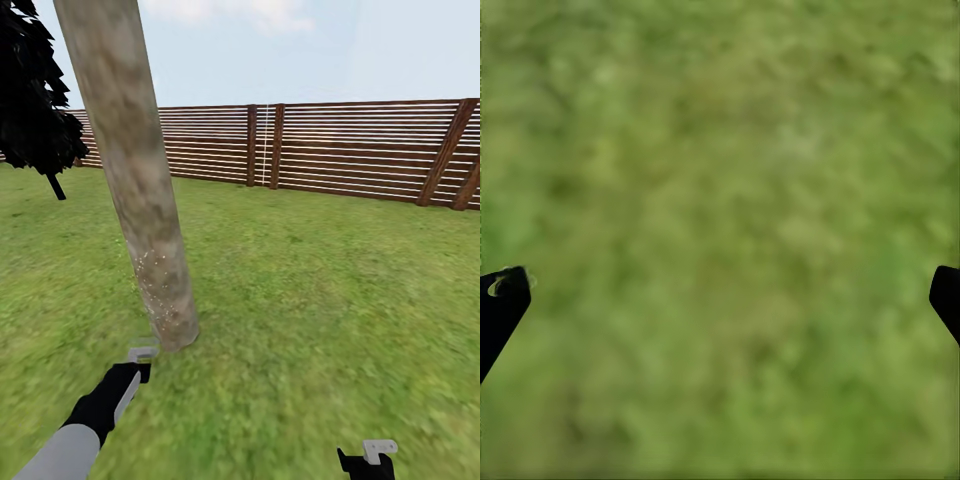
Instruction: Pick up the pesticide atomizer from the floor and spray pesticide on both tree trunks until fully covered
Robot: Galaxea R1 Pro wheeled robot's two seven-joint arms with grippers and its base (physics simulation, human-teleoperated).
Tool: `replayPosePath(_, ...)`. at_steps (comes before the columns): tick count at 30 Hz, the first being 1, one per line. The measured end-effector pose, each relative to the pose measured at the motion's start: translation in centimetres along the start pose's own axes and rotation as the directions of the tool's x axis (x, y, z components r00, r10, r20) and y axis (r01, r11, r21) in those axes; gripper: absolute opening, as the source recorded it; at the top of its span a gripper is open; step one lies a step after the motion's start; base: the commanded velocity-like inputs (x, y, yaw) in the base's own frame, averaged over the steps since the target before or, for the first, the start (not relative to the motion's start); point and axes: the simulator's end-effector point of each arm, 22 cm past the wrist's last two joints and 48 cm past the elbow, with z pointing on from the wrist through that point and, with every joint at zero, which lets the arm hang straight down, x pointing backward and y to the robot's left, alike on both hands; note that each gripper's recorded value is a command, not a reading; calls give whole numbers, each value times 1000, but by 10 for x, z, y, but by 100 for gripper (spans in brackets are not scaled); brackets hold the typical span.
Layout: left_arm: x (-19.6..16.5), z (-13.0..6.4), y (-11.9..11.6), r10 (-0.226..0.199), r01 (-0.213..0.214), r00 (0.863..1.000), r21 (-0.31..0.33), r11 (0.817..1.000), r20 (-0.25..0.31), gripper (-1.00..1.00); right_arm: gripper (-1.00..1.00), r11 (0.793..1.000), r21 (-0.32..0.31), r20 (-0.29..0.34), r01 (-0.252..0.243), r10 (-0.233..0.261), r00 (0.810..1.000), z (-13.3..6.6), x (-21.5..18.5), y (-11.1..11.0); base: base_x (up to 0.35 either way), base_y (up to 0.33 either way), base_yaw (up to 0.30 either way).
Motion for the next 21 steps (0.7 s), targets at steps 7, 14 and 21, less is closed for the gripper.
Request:
replayPosePath(7,33,10,-7,-59,61,997,22,998,-51,-100,100,1000,-3,1,-1,1,1000,0,0,1,211,-194,0)
replayPosePath(14,33,7,-26,-93,96,995,52,994,-46,-100,100,1000,-3,1,-1,1,1000,0,0,1,169,-238,192)
replayPosePath(21,33,7,-30,-92,95,995,55,994,-45,-100,100,1000,-3,1,-1,1,1000,0,0,1,97,-266,277)
